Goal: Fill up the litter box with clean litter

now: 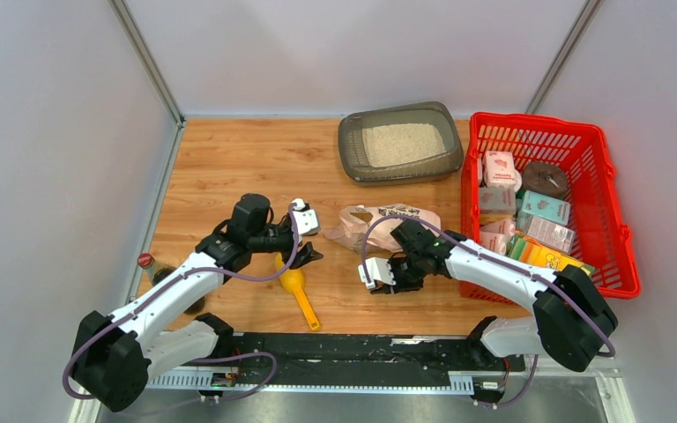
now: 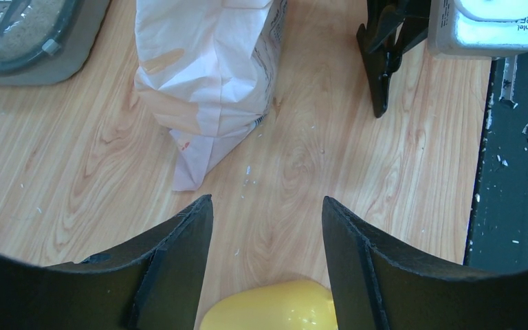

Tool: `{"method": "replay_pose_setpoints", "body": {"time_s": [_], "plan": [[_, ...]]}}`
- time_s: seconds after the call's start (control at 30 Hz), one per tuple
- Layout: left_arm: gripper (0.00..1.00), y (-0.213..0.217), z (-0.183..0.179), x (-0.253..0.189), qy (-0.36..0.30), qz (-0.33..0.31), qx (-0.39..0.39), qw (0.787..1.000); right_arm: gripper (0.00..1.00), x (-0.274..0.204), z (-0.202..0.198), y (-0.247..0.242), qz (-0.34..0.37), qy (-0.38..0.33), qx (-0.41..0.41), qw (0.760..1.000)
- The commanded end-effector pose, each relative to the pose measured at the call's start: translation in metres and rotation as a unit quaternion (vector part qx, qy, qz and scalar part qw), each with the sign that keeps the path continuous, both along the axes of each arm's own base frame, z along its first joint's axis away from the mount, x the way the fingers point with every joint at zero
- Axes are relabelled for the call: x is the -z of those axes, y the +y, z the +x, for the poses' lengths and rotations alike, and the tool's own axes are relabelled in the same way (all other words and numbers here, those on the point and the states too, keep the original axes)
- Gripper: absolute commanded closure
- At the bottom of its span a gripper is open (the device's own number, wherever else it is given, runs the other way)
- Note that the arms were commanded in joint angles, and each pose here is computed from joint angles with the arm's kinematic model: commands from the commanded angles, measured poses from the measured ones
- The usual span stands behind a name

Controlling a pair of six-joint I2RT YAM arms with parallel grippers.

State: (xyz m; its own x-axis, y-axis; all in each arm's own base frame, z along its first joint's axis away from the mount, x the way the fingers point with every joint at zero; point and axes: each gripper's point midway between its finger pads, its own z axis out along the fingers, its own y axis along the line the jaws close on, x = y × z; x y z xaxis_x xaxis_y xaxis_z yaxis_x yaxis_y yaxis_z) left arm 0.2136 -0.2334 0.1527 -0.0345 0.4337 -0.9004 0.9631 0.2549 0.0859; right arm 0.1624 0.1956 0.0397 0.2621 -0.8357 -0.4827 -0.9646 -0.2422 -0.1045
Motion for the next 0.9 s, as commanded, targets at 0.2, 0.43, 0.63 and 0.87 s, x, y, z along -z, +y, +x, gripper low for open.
{"method": "replay_pose_setpoints", "body": {"time_s": [0.2,0.43,0.63,0.87], "plan": [[0.33,-0.005,-0.001,-0.004,0.001,-0.016,0.006,1.0,1.0,-0.018,0.011,0.012,0.024,-0.021,0.008,0.999],[0.33,-0.005,-0.001,-0.003,0.002,-0.016,0.005,1.0,0.68,-0.014,0.016,0.008,0.012,-0.027,0.024,0.999],[0.33,-0.005,-0.001,-0.003,0.004,-0.016,0.004,1.0,0.36,-0.02,0.011,0.015,0.027,-0.009,0.016,0.999],[0.33,-0.004,-0.003,-0.001,0.008,-0.015,0.005,1.0,0.46,-0.023,0.013,0.022,0.043,-0.009,0.026,0.999]]}}
